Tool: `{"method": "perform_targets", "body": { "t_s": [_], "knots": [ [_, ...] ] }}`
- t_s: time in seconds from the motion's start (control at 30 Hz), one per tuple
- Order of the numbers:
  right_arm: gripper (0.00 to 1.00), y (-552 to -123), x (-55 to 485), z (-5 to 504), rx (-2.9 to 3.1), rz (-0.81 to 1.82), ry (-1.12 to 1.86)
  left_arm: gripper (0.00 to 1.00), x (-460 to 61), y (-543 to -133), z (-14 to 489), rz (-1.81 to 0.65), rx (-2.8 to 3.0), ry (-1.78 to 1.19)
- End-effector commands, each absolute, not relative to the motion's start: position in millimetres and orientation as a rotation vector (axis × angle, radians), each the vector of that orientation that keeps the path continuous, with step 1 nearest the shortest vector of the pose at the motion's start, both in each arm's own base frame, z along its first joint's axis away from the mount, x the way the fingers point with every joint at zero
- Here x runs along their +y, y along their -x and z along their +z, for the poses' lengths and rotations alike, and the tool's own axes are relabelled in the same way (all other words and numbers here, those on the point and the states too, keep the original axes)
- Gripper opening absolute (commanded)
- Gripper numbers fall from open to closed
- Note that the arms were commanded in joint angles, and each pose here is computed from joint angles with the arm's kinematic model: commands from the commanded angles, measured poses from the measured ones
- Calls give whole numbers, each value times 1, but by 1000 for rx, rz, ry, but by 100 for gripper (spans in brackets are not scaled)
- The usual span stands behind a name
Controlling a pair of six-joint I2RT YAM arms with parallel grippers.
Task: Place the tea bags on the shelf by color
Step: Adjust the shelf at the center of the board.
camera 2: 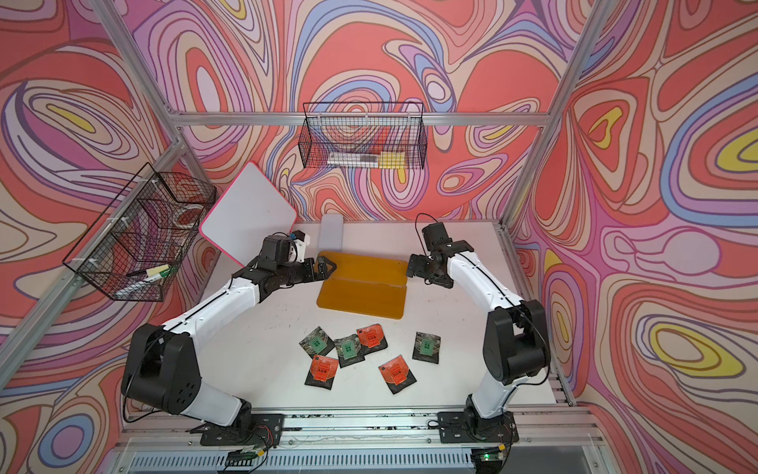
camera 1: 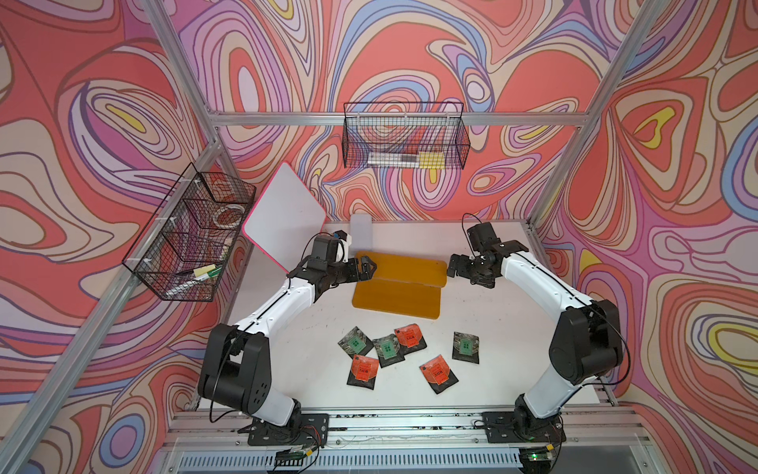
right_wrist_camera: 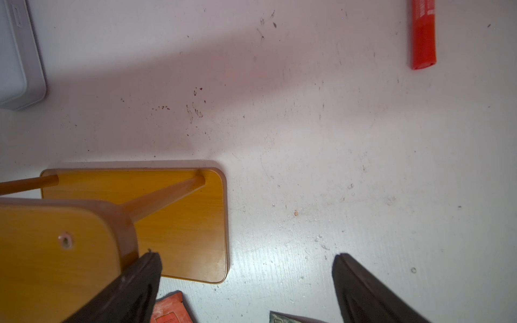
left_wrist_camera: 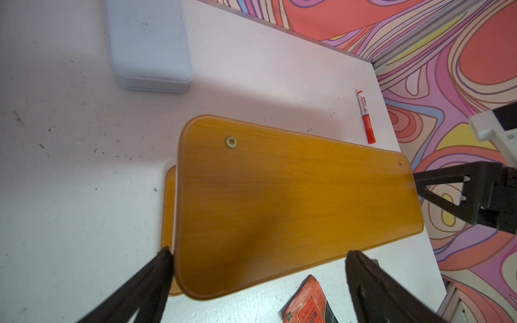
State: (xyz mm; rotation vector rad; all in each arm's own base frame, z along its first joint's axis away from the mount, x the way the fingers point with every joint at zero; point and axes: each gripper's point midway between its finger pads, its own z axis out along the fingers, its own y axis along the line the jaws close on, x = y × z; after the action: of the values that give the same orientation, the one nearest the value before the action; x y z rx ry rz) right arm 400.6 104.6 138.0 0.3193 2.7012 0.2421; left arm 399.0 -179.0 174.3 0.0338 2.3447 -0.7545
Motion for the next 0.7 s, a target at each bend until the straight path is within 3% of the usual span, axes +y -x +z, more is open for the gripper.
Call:
{"method": "perform_targets", "body": {
  "t_s": [0.0, 0.67],
  "knots": [
    [98, -419, 121, 146, 2663, 325, -278, 99, -190, -386, 182, -807, 2336, -65],
    [98, -445, 120, 138, 2667, 263, -251, 99, -200, -378, 184, -843, 2328, -85]
  ]
}}
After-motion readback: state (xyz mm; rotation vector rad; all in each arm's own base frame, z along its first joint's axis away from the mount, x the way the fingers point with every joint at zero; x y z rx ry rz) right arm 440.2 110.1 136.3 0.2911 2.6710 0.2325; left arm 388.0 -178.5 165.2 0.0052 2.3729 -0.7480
